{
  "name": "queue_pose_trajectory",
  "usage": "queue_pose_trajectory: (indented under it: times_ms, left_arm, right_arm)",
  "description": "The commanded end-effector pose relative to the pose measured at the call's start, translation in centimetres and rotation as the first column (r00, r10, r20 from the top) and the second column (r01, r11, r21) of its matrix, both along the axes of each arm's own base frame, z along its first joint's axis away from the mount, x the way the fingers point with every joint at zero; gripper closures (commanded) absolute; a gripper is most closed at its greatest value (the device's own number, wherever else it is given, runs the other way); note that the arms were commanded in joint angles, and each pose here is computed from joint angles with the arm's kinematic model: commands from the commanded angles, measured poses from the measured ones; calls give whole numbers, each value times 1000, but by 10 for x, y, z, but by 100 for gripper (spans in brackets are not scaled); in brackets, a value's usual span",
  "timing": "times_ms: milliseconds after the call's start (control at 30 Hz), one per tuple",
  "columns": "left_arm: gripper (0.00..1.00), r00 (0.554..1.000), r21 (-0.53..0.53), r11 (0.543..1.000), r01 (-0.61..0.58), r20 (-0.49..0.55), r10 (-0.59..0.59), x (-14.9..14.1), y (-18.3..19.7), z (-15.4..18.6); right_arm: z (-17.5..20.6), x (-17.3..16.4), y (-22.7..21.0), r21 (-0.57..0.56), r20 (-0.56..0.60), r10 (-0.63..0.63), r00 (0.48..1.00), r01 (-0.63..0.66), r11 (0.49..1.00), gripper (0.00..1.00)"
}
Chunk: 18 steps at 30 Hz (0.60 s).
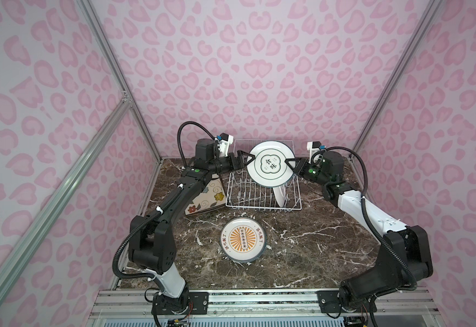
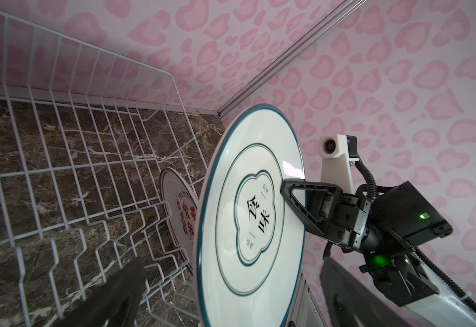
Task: Unload the plates from the dish rack
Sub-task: Pick up a plate from the dish rack.
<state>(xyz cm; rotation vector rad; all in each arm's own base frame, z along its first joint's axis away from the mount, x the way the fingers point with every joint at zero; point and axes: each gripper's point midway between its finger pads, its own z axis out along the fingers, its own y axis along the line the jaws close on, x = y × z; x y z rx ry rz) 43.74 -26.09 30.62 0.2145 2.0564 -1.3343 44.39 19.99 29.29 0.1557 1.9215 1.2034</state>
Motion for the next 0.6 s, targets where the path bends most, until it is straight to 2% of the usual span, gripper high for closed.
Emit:
queue_pose_trajectory:
  times_ms: [0, 100, 333, 567]
  left_arm:
    - [5, 997, -38, 997, 67, -33, -68, -5, -8, 1]
    - [11, 995, -44, 995, 87, -49, -89, -6, -10, -2]
    - [37, 990, -57, 991, 124, -67, -128, -10, -14, -7]
    - [48, 984, -68, 985, 159, -75, -164, -13, -17, -10]
  right_arm:
    - [14, 0, 8, 16, 65, 38, 997, -39, 999, 100]
    - [12, 0, 11, 15, 58, 47, 997, -48, 999, 100]
    - [11, 1, 18, 12, 58, 66, 996, -67, 998, 100]
    - [10, 3, 22, 17, 61, 78, 995, -79, 997, 100]
